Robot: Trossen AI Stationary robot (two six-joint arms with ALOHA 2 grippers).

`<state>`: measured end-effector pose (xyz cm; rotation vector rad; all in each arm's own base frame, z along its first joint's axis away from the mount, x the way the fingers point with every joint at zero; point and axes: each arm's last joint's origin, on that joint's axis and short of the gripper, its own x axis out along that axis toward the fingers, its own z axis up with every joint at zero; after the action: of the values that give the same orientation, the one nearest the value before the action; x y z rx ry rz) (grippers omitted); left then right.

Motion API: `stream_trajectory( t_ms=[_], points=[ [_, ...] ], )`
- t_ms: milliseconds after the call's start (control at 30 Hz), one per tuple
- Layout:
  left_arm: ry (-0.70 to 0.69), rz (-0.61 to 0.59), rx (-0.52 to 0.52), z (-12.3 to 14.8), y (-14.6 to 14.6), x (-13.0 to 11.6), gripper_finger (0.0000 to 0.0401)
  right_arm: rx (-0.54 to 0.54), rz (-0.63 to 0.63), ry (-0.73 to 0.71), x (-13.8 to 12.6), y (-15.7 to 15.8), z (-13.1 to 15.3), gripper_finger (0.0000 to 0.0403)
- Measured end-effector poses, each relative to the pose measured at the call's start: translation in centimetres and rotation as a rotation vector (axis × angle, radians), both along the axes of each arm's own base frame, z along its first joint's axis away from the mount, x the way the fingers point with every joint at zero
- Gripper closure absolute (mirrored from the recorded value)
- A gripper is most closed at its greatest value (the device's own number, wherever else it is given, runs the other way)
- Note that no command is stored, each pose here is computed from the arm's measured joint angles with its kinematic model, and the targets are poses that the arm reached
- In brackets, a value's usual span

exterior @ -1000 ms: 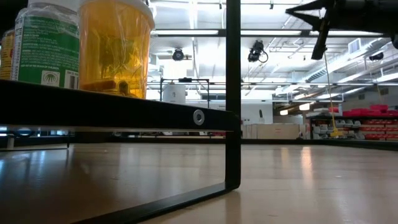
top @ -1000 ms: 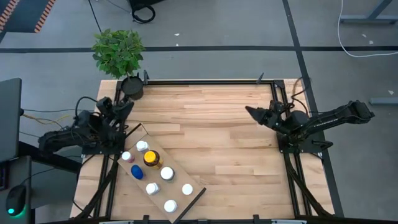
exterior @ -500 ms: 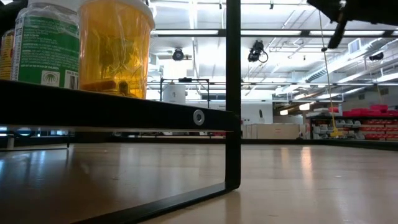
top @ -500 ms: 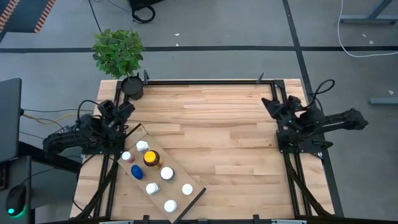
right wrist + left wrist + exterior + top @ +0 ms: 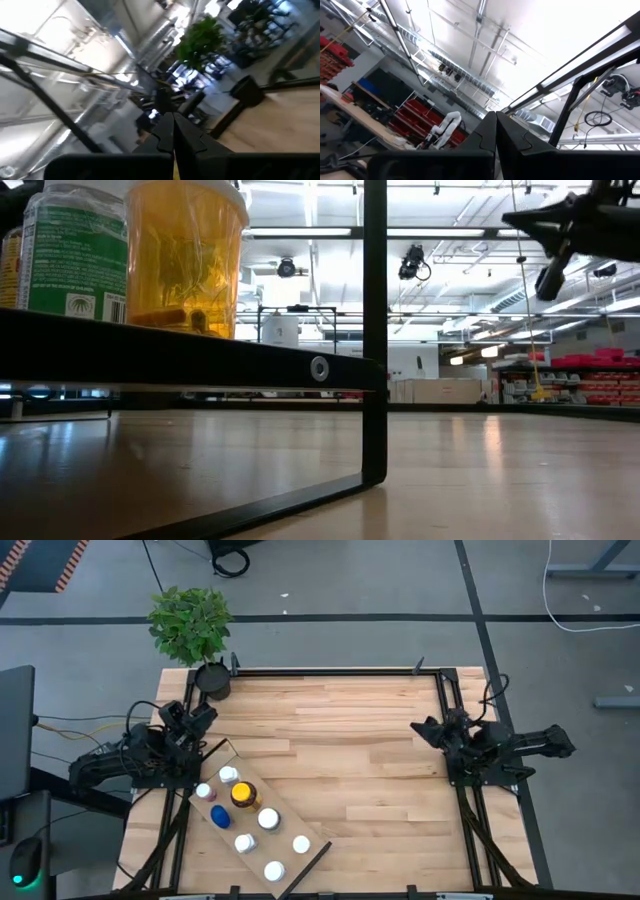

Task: Pick and place medicine bottles onto shelf by color
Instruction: Return to Home Position

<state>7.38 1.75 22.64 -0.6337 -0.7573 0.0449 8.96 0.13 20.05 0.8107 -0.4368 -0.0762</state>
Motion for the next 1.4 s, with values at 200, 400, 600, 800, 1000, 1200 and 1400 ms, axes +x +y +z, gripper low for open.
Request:
stream_trajectory(
  t_ms=[200,400,600,800,1000,1200,1400],
  points=[
    [0.004,-0.001,0.001,0.0,0.0,0.0,0.0393,-0.138,-0.05,0.011,-0.1,0.0,0.2,0.0397],
    [0.006,0.0,0.003,0.0,0.0,0.0,0.0378,-0.242,-0.113,0.045,-0.1,-0.1,0.2,0.0397],
    [0.006,0.001,0.005,0.0,0.0,0.0,0.0368,-0.338,-0.158,0.072,-0.1,-0.1,0.2,0.0397],
    [0.007,0.001,0.005,0.0,0.0,0.0,0.0372,-0.295,-0.159,-0.011,-0.4,-0.1,0.9,0.0397],
    [0.007,0.001,0.004,0.0,0.0,0.0,0.0377,-0.267,-0.177,-0.142,-1.0,-0.2,2.0,0.0397],
    [0.006,0.0,0.003,0.0,0.0,0.0,0.0366,-0.233,-0.193,-0.276,-1.8,-0.3,2.9,0.0397],
    [0.006,0.0,0.003,0.0,0.0,0.0,0.037,-0.211,-0.195,-0.34,-2.3,-0.4,3.4,0.0397]
  ],
)
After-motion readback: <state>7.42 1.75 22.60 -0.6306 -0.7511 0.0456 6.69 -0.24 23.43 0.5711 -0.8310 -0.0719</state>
